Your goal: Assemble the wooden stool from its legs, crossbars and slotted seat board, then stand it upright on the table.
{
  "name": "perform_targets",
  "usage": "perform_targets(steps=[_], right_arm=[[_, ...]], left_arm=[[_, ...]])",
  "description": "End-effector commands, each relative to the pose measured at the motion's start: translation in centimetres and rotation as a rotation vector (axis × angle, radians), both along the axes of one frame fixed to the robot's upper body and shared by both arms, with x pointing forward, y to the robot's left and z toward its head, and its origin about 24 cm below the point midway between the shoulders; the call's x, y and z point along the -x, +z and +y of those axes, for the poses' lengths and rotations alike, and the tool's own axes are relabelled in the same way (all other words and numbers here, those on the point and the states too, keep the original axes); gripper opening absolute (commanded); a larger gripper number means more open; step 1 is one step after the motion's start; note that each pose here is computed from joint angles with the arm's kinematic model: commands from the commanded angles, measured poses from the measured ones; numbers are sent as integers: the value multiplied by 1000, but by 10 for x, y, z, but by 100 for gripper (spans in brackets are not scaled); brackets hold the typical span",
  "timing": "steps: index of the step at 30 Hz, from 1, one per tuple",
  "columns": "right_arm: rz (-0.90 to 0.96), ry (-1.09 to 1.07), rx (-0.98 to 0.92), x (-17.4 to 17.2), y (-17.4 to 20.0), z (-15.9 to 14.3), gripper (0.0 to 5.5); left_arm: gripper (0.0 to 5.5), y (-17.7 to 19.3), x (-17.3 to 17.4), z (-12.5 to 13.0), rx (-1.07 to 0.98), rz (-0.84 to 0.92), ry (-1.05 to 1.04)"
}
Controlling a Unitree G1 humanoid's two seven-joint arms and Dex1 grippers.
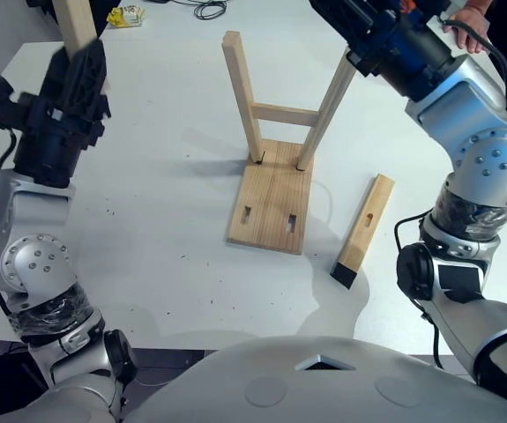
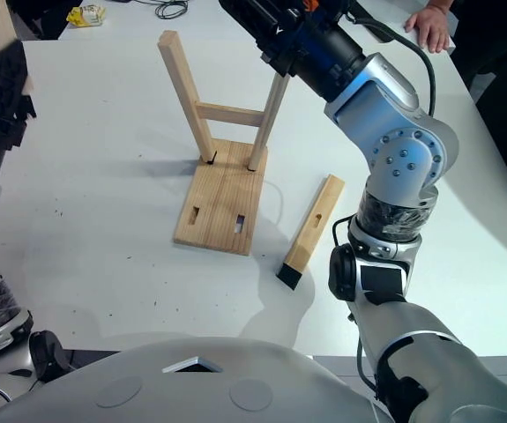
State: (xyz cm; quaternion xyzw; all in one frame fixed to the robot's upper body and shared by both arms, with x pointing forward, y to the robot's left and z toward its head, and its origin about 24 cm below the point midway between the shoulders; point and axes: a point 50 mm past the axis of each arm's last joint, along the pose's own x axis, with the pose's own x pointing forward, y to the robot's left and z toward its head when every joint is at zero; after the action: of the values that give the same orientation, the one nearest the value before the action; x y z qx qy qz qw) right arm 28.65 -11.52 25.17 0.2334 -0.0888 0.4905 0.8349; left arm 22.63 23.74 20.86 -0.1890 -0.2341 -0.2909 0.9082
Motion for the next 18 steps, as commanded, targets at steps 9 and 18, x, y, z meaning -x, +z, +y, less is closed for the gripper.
perform_targets(steps=[9, 18], right_arm=[[-59, 373, 91, 22, -4, 2, 322], [-4, 478, 90, 23, -8, -8, 322]], left_arm=[[205, -14, -3, -76, -176, 13, -534], [205, -11, 1, -84, -210, -21, -649]])
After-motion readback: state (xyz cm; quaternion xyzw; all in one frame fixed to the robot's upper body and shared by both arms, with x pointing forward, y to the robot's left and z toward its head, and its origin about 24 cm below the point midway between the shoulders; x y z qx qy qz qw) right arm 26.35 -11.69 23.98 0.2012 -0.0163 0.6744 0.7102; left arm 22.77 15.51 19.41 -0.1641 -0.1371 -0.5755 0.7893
